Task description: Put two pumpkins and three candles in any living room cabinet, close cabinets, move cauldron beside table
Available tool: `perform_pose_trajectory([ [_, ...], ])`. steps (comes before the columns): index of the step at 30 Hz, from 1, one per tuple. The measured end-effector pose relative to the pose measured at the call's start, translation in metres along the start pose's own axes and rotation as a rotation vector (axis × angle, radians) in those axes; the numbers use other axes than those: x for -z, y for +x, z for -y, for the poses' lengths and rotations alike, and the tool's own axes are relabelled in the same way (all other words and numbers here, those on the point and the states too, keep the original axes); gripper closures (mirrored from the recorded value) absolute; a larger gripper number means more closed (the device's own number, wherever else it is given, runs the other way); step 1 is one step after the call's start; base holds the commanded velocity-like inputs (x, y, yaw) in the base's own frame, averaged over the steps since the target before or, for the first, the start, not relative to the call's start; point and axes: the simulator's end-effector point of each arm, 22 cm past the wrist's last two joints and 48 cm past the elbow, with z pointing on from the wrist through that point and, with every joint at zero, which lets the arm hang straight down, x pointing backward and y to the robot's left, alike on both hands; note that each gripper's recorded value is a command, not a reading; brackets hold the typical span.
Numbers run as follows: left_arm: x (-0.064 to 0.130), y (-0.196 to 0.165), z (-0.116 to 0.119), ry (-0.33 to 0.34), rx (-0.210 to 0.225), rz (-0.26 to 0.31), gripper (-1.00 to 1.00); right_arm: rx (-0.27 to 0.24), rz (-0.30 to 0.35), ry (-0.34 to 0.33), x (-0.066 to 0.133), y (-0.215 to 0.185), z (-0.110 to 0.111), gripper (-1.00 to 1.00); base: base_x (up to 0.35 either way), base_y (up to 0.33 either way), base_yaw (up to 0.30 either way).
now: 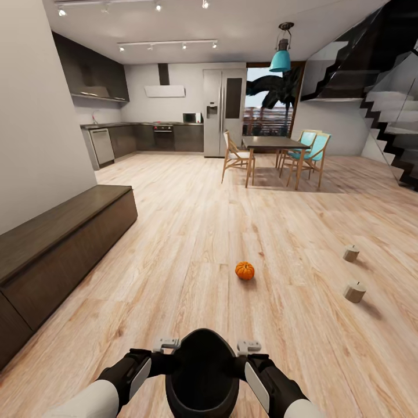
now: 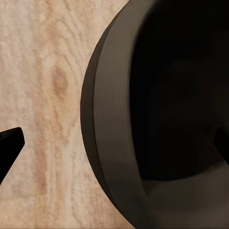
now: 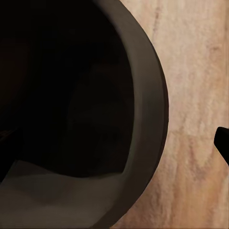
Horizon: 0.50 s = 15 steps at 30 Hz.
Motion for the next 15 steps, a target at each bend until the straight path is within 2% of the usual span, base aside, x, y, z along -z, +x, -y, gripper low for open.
perform_pose_trajectory([
  [9, 0.0004, -0.0059, 0.0, 0.0, -0.004, 0.021, -1.0, -0.001, 0.014, 0.001, 0.0001, -0.0032, 0.0001, -1.0, 0.0, 0.0, 0.0],
  [15, -0.0081, 0.002, -0.0015, 0.001, 0.0, 0.011, -1.0, -0.006, -0.009, 0.002, -0.0081, 0.0067, 0.0025, -1.0, 0.0, 0.0, 0.0],
])
